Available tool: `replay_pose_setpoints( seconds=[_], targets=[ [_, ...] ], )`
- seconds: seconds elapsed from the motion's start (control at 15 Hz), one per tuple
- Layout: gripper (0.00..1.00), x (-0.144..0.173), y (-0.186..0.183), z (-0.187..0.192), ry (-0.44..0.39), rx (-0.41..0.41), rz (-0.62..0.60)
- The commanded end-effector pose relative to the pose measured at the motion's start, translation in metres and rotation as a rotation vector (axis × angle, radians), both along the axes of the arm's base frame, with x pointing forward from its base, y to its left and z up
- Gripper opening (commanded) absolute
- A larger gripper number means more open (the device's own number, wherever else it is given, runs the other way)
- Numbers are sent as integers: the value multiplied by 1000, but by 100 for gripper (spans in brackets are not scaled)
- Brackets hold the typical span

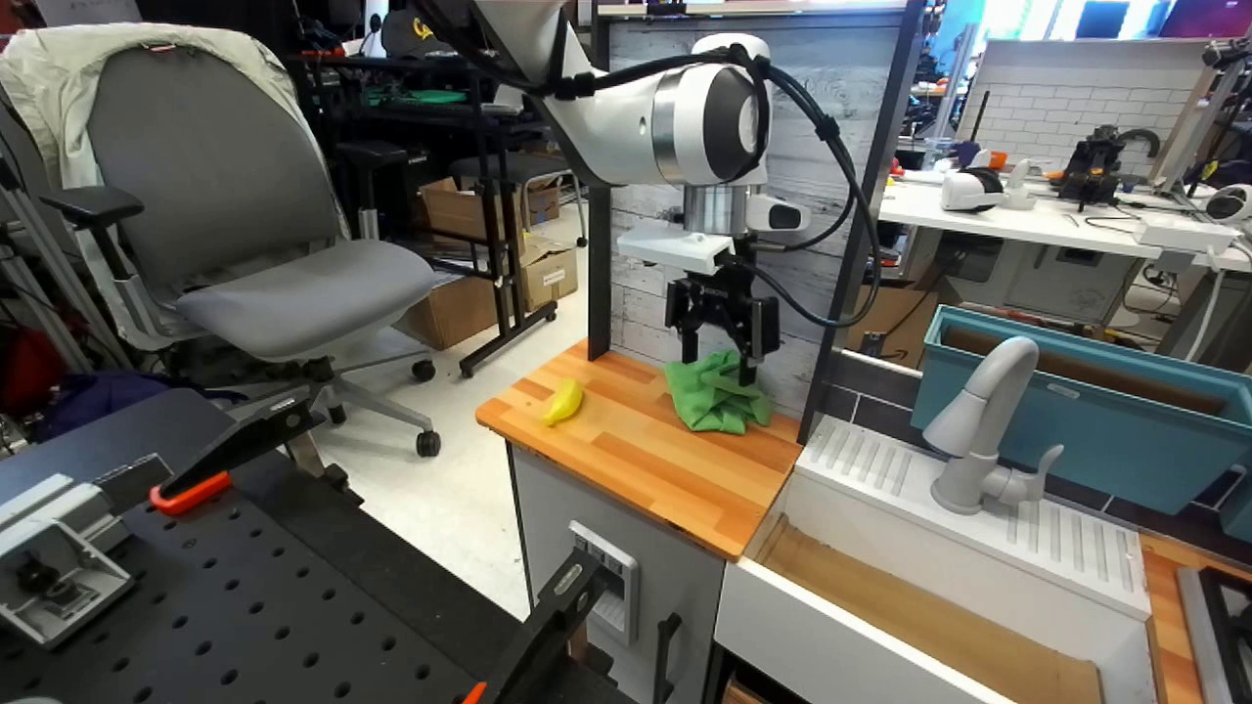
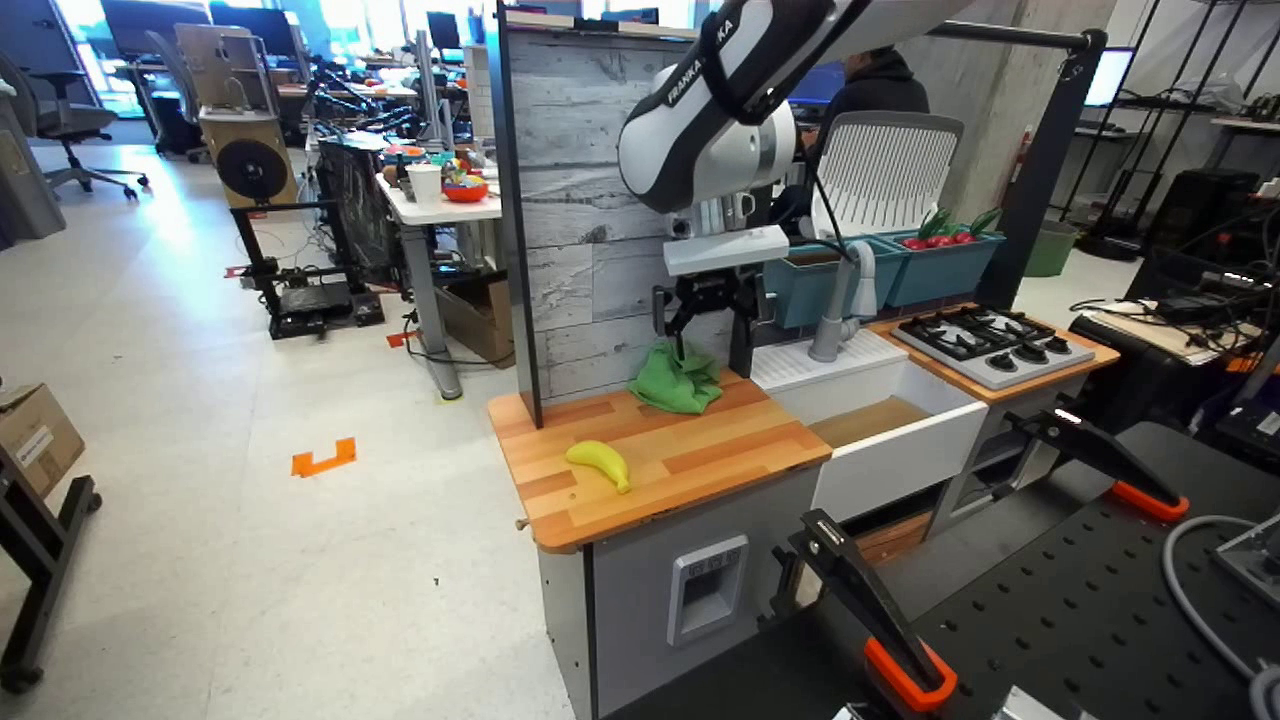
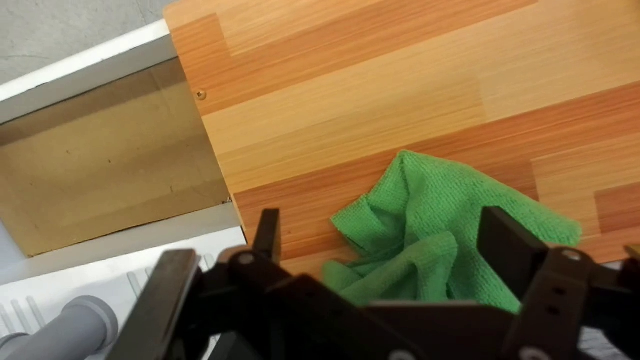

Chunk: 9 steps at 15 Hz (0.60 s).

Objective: Unfold the green towel

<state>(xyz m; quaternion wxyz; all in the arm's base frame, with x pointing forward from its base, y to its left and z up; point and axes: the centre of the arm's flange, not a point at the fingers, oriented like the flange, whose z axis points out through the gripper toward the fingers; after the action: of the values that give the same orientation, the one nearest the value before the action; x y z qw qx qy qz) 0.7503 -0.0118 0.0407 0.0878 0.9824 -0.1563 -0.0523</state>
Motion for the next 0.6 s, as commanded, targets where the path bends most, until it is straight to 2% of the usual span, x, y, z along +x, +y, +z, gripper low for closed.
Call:
replay_pose_setpoints(
  seconds=[0.0, 0.53],
  targets=[
    [100, 39, 4, -13, -2, -19, -50],
    [100, 41, 15, -31, -77, -18, -86]
  ],
)
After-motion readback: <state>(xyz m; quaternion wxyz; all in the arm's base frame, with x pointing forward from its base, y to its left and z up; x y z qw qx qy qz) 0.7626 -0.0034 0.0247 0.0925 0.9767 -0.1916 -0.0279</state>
